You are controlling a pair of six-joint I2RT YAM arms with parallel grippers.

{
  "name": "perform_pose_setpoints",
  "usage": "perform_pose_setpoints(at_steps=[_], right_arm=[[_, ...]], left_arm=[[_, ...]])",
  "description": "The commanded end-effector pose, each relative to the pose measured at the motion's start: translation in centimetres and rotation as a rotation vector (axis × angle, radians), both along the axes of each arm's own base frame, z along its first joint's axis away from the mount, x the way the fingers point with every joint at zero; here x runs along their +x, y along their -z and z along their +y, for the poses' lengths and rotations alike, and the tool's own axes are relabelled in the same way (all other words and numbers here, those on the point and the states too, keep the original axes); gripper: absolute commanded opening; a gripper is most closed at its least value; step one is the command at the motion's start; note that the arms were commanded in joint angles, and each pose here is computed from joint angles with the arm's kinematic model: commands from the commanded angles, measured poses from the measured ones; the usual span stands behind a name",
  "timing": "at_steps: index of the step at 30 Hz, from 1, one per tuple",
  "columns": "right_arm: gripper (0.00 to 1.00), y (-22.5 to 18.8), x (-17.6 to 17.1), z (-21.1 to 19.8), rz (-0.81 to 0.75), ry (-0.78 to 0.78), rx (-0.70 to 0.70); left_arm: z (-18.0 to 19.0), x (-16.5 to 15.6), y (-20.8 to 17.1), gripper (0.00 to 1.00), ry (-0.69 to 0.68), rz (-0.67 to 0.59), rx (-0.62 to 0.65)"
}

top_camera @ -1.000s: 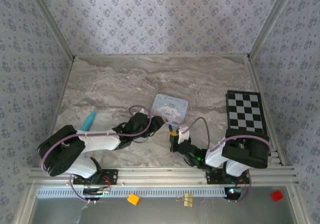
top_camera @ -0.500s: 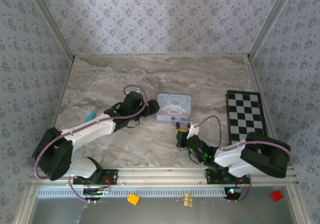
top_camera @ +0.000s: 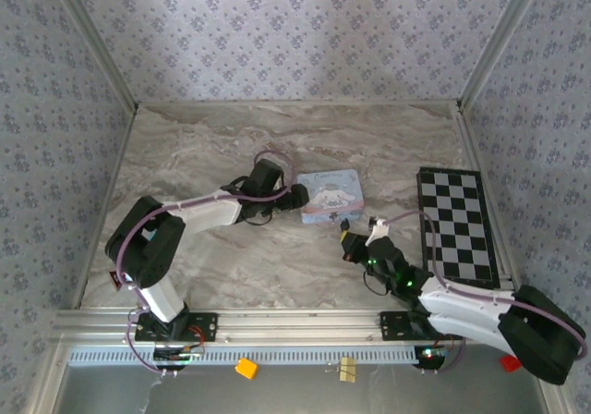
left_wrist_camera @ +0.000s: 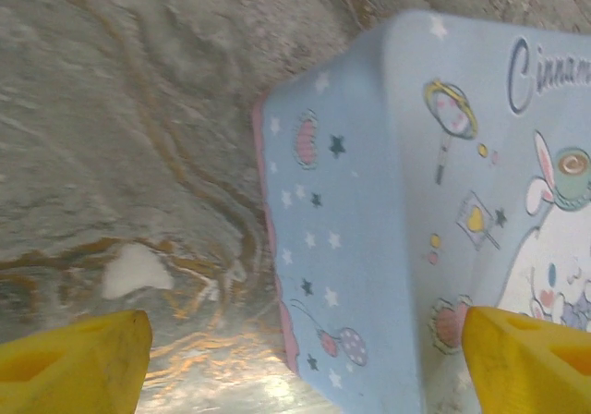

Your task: Unlock a padlock with a key

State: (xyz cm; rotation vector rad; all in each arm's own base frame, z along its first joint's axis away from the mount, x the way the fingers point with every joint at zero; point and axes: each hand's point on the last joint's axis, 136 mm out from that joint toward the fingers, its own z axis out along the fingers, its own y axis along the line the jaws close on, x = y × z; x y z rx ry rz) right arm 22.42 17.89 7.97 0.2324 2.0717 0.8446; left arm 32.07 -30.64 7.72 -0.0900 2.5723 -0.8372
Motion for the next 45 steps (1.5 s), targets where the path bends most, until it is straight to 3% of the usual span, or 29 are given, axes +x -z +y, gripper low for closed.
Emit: perform_pose_setpoints(at_steps=[1, 10, 20, 30, 45], right_arm=[[0.00, 2.0, -0.9, -0.7, 0.110, -0.023, -0.001], [0.01, 2.9, -0.3, 0.0, 0.207, -0.064, 0.005], [0.30, 3.7, -0.1, -1.8, 0.246, -0.068, -0.053], [0.52, 1.7, 1.0, -1.9, 0.191, -0.248, -0.069], [0.48, 4.6, 3.4, 0.2, 0.226, -0.364, -0.079]], left_arm=[[-1.7, -0.6, 0.1, 0.85, 0.046, -0.003, -0.002], [0.1, -2.3, 3.8, 0.79, -0.031, 0.036, 0.051], [0.6, -2.7, 4.1, 0.78, -0.046, 0.032, 0.044], [0.3, -2.7, 3.9, 0.77, -0.038, 0.029, 0.029], [0.1, -2.8, 3.7, 0.77, -0.036, 0.031, 0.006]])
